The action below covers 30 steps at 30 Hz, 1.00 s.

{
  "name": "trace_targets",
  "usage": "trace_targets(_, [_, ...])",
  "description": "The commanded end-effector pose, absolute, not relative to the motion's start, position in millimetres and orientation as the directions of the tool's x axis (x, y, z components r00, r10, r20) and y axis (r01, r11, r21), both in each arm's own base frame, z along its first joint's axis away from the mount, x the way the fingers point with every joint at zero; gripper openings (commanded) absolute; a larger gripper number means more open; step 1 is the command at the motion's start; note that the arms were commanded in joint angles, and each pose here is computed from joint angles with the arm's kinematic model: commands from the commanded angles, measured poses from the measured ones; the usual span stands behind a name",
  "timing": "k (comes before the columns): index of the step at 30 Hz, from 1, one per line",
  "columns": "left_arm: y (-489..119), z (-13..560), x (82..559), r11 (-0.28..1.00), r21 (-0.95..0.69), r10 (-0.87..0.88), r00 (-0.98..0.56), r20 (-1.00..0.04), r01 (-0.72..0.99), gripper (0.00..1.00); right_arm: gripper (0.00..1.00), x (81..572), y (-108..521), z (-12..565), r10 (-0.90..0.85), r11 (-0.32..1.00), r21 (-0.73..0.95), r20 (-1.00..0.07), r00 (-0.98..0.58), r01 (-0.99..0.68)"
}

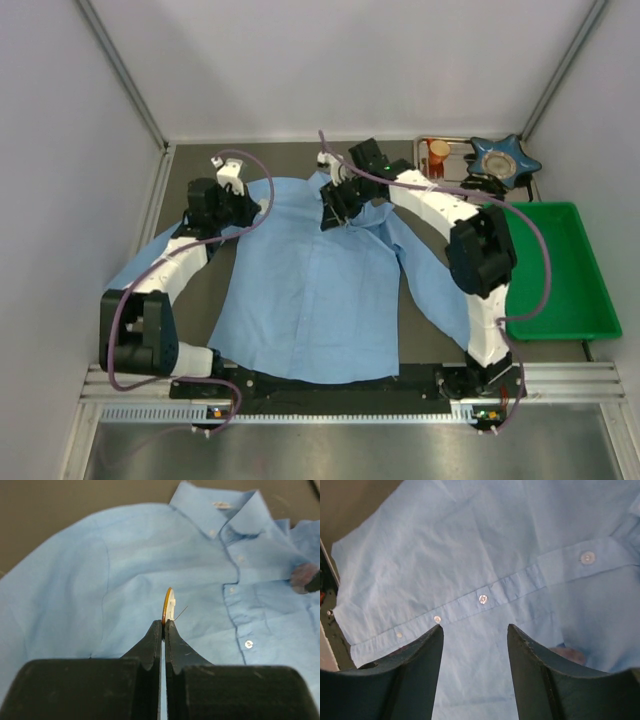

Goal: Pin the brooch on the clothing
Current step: Adjust the clothes at the center of the board.

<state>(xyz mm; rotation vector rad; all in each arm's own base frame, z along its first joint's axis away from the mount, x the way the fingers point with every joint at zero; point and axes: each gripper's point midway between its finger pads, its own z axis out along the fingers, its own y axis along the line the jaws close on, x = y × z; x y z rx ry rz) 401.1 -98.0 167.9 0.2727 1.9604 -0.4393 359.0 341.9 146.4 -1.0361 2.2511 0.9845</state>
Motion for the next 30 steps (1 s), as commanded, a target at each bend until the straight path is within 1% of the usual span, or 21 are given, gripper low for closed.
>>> trace_targets(1, [-82,165,414,0.919,-0.230,-0.060,-0.461,-0.885,0.322,0.00,0.53,341,380,124,-0.546,0.348,0.387,-0.656,-0.520,-0.854])
trace_targets(4, [-73,161,418,0.923,-0.277,-0.120,-0.486,-0.866,0.267,0.00,0.53,336,395,99,-0.611,0.335,0.332,-0.636,-0.472,-0.882])
trace_targets(5, [-71,160,419,0.924,-0.293,-0.141,-0.493,-0.858,0.247,0.00,0.53,334,396,80,-0.643,0.334,0.326,-0.606,-0.467,-0.884])
trace_targets(7, [-71,160,420,0.922,-0.307,-0.156,-0.499,-0.853,0.236,0.00,0.53,336,399,69,-0.668,0.341,0.297,-0.591,-0.452,-0.892])
trace_targets(8, [-62,159,420,0.922,-0.320,-0.176,-0.502,-0.847,0.216,0.00,0.53,336,399,66,-0.668,0.342,0.305,-0.587,-0.458,-0.889])
trace_targets(11, [-60,161,419,0.921,-0.322,-0.176,-0.502,-0.847,0.219,0.00,0.55,343,392,79,-0.646,0.352,0.314,-0.600,-0.471,-0.882])
trace_targets(13, [-60,165,418,0.916,-0.328,-0.178,-0.496,-0.850,0.233,0.00,0.56,353,387,108,-0.596,0.363,0.323,-0.641,-0.484,-0.874])
trace_targets(16, [-62,168,416,0.911,-0.327,-0.172,-0.489,-0.855,0.251,0.00,0.56,385,359,143,-0.505,0.458,0.314,-0.678,-0.535,-0.831])
trace_targets(17, [-63,170,416,0.910,-0.328,-0.173,-0.486,-0.857,0.255,0.00,0.56,394,350,149,-0.486,0.485,0.304,-0.686,-0.542,-0.820])
trace_targets(20, [-64,172,416,0.905,-0.332,-0.175,-0.479,-0.860,0.266,0.00,0.57,431,313,158,-0.426,0.621,0.243,-0.693,-0.581,-0.745])
trace_targets(22, [-65,172,417,0.904,-0.335,-0.179,-0.476,-0.861,0.266,0.00,0.58,452,285,144,-0.415,0.716,0.180,-0.668,-0.619,-0.674])
trace_targets(23, [-65,173,418,0.903,-0.336,-0.180,-0.474,-0.862,0.268,0.00,0.59,457,277,138,-0.415,0.739,0.161,-0.656,-0.630,-0.654])
trace_targets(25, [-65,173,420,0.901,-0.339,-0.183,-0.473,-0.862,0.270,0.00,0.63,461,264,125,-0.426,0.765,0.133,-0.630,-0.649,-0.631])
trace_targets(26, [-66,172,419,0.901,-0.340,-0.182,-0.473,-0.862,0.271,0.00,0.67,461,261,118,-0.434,0.774,0.119,-0.615,-0.658,-0.622])
trace_targets(28, [-66,172,420,0.899,-0.342,-0.183,-0.473,-0.862,0.275,0.00,0.70,459,255,104,-0.447,0.787,0.105,-0.581,-0.680,-0.607])
trace_targets(30, [-66,171,420,0.898,-0.344,-0.185,-0.476,-0.860,0.273,0.00,0.72,456,247,83,-0.462,0.805,0.090,-0.526,-0.714,-0.587])
